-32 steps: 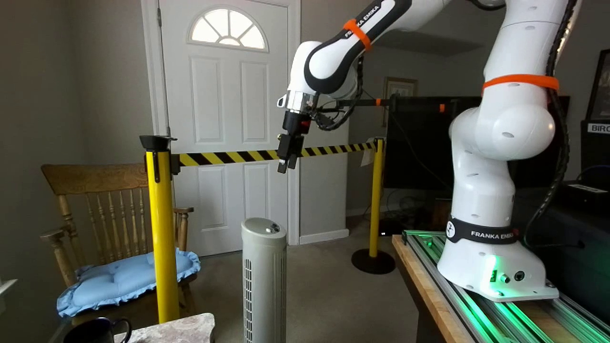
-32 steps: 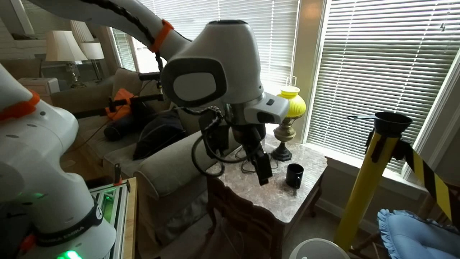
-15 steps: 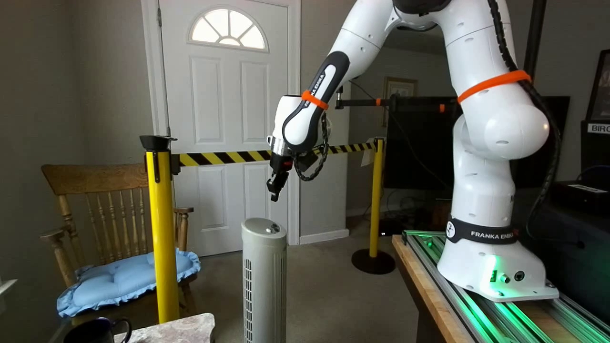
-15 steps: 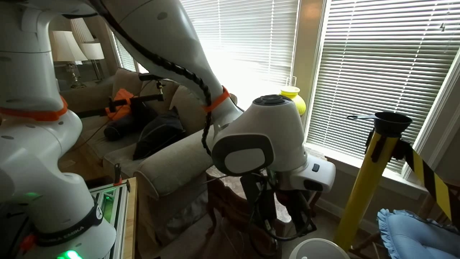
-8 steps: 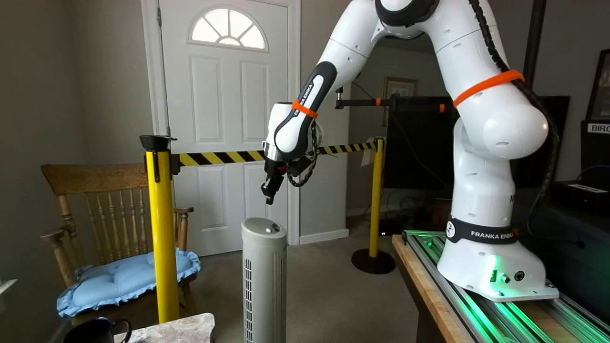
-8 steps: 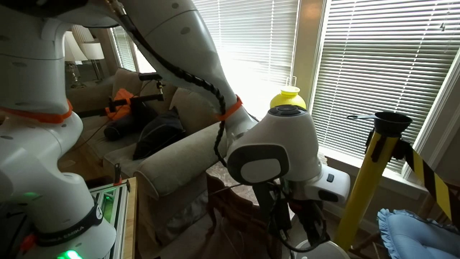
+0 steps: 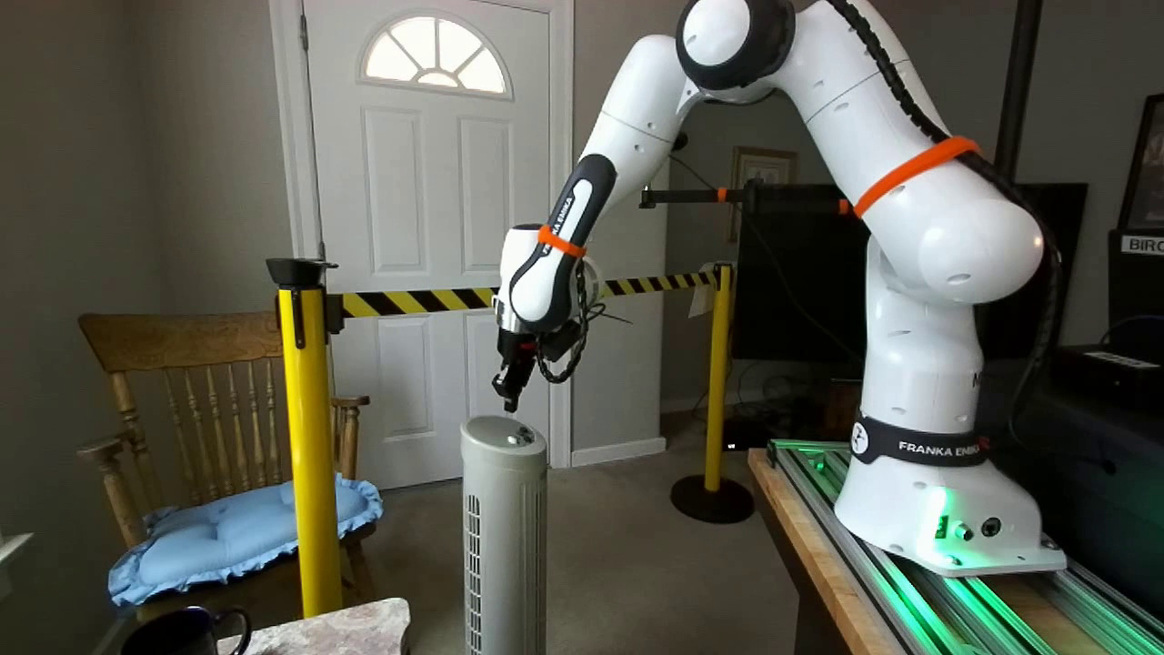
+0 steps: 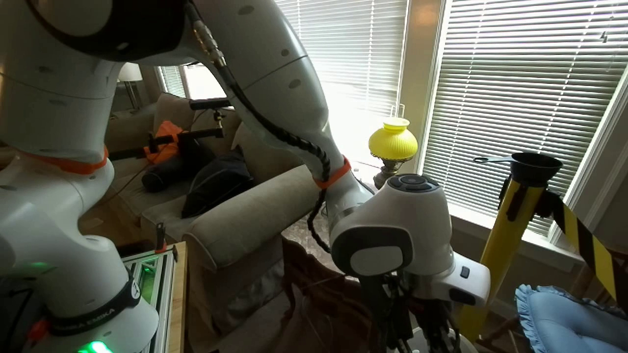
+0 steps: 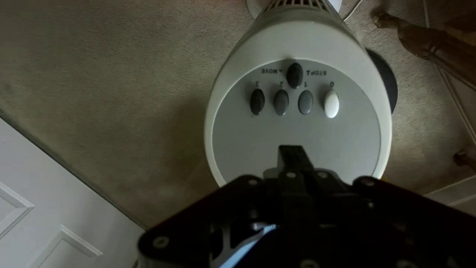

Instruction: Press a button on the white device

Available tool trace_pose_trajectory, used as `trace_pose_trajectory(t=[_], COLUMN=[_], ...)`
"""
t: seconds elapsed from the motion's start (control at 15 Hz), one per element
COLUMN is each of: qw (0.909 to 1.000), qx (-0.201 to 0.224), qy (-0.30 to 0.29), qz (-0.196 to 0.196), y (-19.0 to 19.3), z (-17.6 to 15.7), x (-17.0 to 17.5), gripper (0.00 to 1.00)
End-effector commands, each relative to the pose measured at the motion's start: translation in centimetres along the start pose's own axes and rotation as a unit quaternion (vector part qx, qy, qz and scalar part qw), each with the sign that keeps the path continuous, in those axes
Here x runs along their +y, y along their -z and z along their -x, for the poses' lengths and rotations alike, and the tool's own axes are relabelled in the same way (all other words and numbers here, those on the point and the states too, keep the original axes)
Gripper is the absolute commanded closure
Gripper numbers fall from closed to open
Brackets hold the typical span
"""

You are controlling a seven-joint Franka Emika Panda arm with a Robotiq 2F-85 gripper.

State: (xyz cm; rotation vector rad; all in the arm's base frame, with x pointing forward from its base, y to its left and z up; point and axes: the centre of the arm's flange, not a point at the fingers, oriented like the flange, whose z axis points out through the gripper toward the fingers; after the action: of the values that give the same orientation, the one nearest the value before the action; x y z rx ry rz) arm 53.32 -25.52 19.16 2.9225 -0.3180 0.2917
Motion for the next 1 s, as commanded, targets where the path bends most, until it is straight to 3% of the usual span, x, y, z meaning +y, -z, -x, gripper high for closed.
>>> trace_pose_trajectory(t=[0.0, 0.53, 0.93], qw=[0.9997, 0.9979, 0.9989], qx=[-0.022, -0.064, -0.046], qy=[-0.001, 0.004, 0.001], qz=[0.003, 0.0, -0.005], y=[-1.6, -1.9, -3.6], z=[-0.5, 0.2, -0.1], x=[0.3, 0.5, 0.4], gripper=[1.0, 1.0, 1.0])
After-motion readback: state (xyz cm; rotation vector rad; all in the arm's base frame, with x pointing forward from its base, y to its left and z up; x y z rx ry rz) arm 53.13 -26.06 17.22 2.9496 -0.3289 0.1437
